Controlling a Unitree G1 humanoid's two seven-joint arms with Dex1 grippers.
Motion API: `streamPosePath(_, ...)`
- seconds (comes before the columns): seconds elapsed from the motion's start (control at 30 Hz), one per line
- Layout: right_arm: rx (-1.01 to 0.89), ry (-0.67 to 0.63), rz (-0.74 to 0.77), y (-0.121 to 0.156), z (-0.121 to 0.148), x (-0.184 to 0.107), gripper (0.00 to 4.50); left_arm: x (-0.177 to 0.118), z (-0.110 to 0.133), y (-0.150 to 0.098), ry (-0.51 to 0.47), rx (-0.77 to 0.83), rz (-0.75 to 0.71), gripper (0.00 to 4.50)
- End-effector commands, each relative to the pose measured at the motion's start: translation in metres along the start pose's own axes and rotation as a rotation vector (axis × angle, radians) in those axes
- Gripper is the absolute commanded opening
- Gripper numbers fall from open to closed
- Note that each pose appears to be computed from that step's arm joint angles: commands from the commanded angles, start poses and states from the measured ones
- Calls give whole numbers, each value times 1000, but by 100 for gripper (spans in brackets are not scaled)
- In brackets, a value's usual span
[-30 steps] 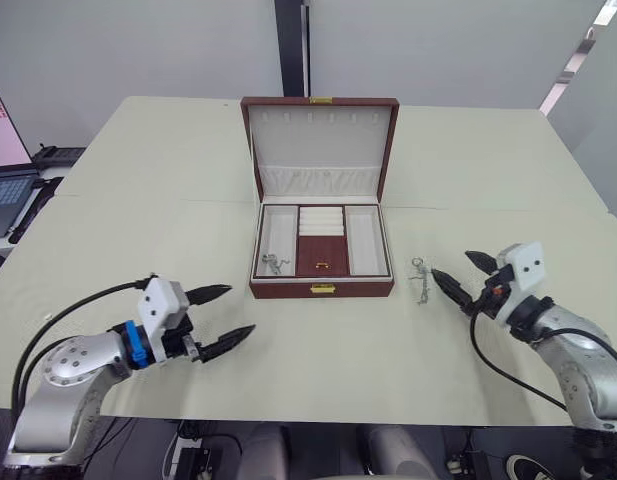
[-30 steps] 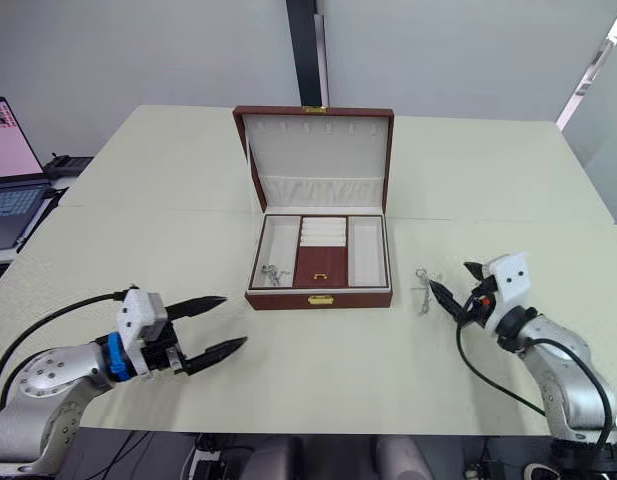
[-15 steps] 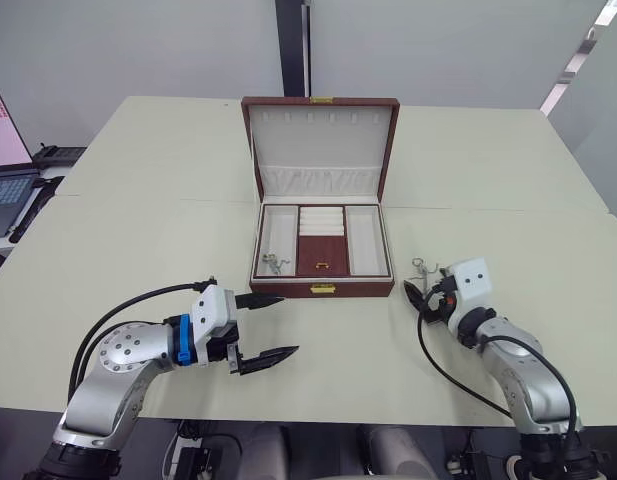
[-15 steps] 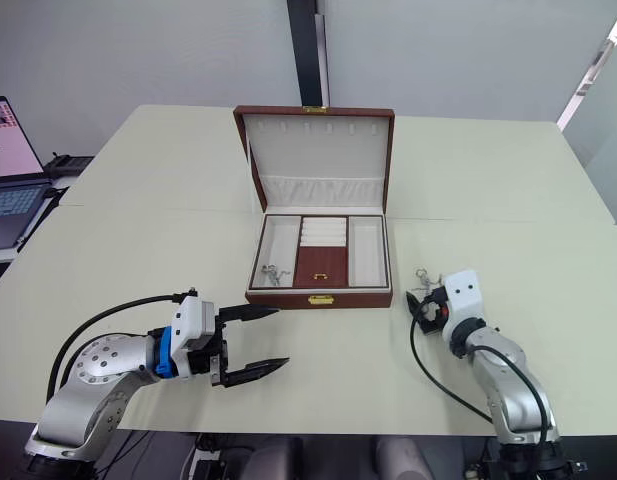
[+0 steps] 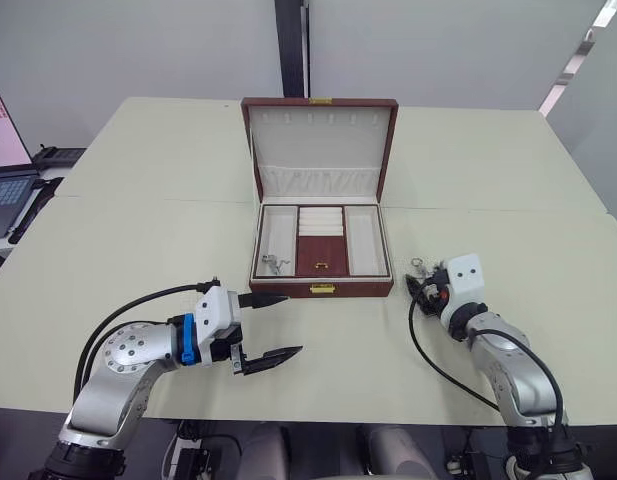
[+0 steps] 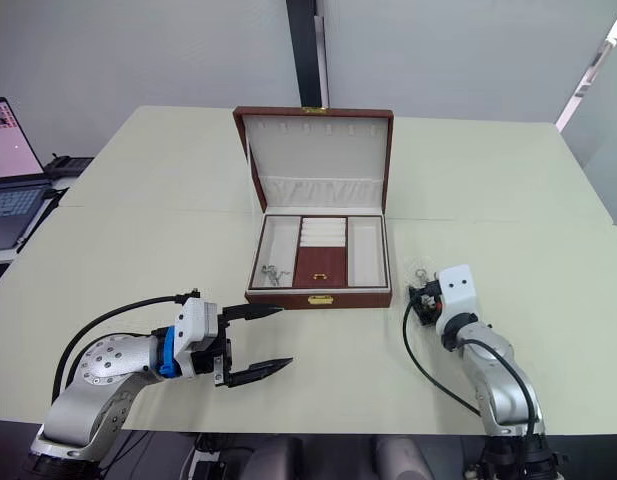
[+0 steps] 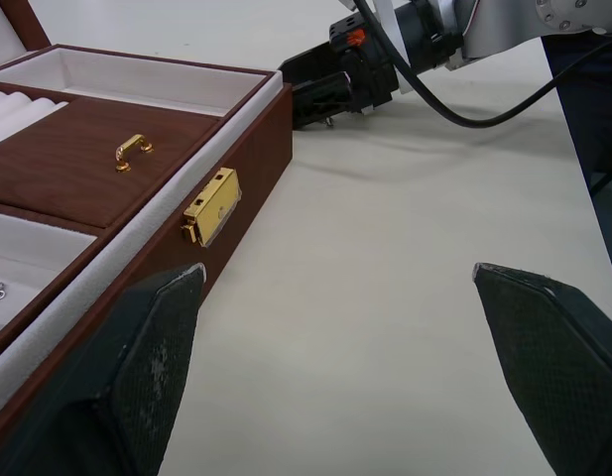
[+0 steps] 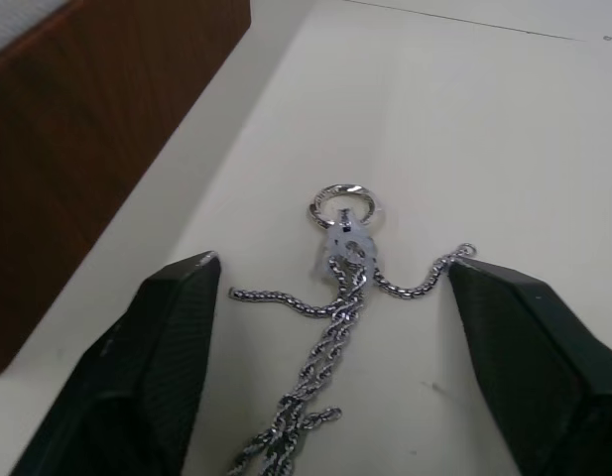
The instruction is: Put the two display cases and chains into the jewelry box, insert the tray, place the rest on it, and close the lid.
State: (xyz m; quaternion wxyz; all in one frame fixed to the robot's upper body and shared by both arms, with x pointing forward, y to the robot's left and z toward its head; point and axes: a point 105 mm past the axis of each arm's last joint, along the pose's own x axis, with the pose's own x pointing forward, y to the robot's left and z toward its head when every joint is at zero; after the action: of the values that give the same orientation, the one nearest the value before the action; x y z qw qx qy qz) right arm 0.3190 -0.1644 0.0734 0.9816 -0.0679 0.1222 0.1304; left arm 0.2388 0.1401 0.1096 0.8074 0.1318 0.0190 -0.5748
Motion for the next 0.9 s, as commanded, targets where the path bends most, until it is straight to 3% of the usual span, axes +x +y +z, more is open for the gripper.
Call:
streamPosePath(0.03,-4,86,-11,-2,-20,-3,252,1,4,-1,-17,27,-5,450)
streamPosePath(0.43,-2,99,-36,-8,-24,-5,1,2,1,3,-27,27,-1,450)
streamPosePath(0.63,11,19,-32,-14,-6,-7,1,7,7,8,-39,32,3,450)
streamPosePath(0.9,28,-178,94,-1,43,-21,1,8,11,6,-55,32,18,450)
